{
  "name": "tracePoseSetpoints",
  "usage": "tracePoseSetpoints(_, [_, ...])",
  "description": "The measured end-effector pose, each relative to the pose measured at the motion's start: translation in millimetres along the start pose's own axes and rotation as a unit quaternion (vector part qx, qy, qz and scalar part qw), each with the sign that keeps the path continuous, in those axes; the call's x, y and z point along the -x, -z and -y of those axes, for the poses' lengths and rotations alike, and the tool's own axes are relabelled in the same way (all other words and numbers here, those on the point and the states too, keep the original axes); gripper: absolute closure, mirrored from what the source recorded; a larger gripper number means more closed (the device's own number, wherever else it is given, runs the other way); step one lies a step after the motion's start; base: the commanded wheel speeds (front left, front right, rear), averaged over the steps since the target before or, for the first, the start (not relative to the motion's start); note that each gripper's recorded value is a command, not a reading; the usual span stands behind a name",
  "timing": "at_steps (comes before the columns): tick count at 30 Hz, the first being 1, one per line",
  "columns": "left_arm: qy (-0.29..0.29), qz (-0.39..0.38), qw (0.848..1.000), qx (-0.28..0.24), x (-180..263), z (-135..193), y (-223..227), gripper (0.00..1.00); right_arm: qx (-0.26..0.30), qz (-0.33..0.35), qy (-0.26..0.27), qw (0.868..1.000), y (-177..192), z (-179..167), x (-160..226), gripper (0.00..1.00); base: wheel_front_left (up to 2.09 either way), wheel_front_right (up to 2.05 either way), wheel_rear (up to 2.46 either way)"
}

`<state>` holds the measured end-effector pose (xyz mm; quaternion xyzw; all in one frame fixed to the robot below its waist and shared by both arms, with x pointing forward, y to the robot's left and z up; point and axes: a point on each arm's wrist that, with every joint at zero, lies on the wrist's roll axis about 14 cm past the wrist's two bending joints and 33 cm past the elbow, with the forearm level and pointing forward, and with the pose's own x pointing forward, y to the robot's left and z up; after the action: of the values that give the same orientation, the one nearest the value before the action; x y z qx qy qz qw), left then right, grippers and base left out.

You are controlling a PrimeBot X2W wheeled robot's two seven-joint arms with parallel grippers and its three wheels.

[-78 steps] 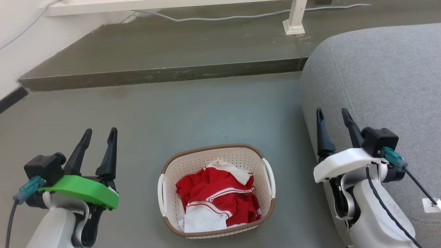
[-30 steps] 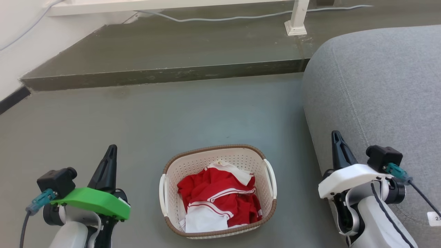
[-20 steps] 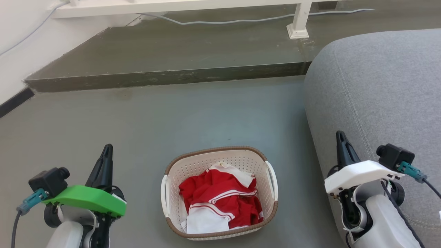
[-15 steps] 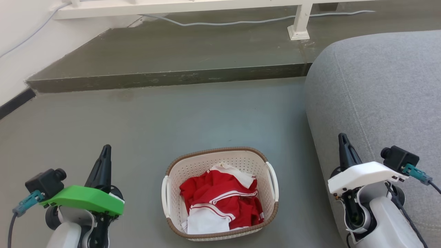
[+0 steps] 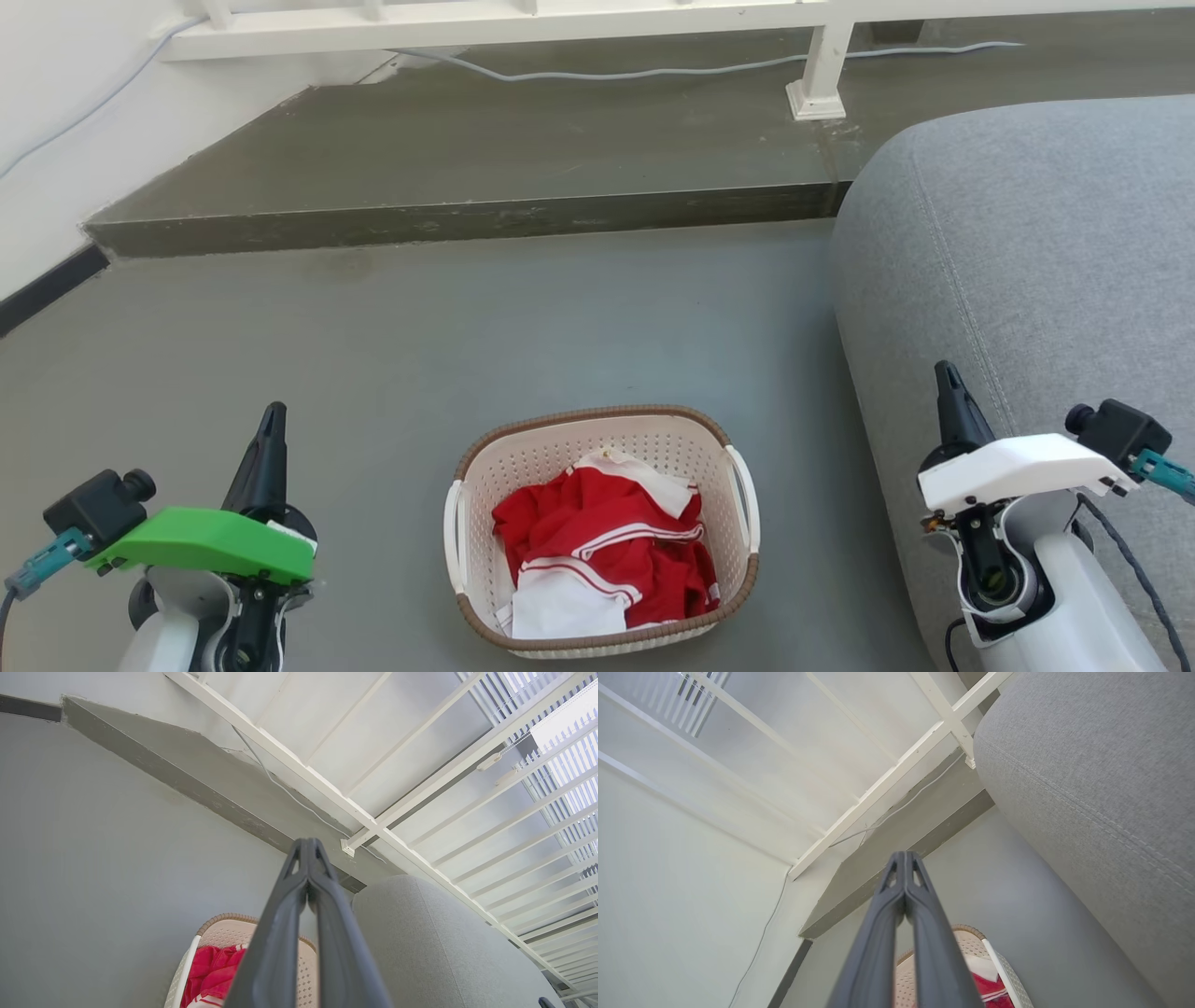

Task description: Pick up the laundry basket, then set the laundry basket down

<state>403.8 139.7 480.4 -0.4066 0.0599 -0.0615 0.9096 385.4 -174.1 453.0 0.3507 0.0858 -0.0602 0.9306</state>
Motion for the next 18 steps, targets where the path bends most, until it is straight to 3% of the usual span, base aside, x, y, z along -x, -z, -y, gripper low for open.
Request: tracePoseSetpoints(18, [-0.021, 0.015, 0.994, 0.107, 6, -8, -11, 1.00, -0.127, -0.009, 0.000, 0.992, -5, 6, 3, 1.00, 0.00, 0.00, 0.00])
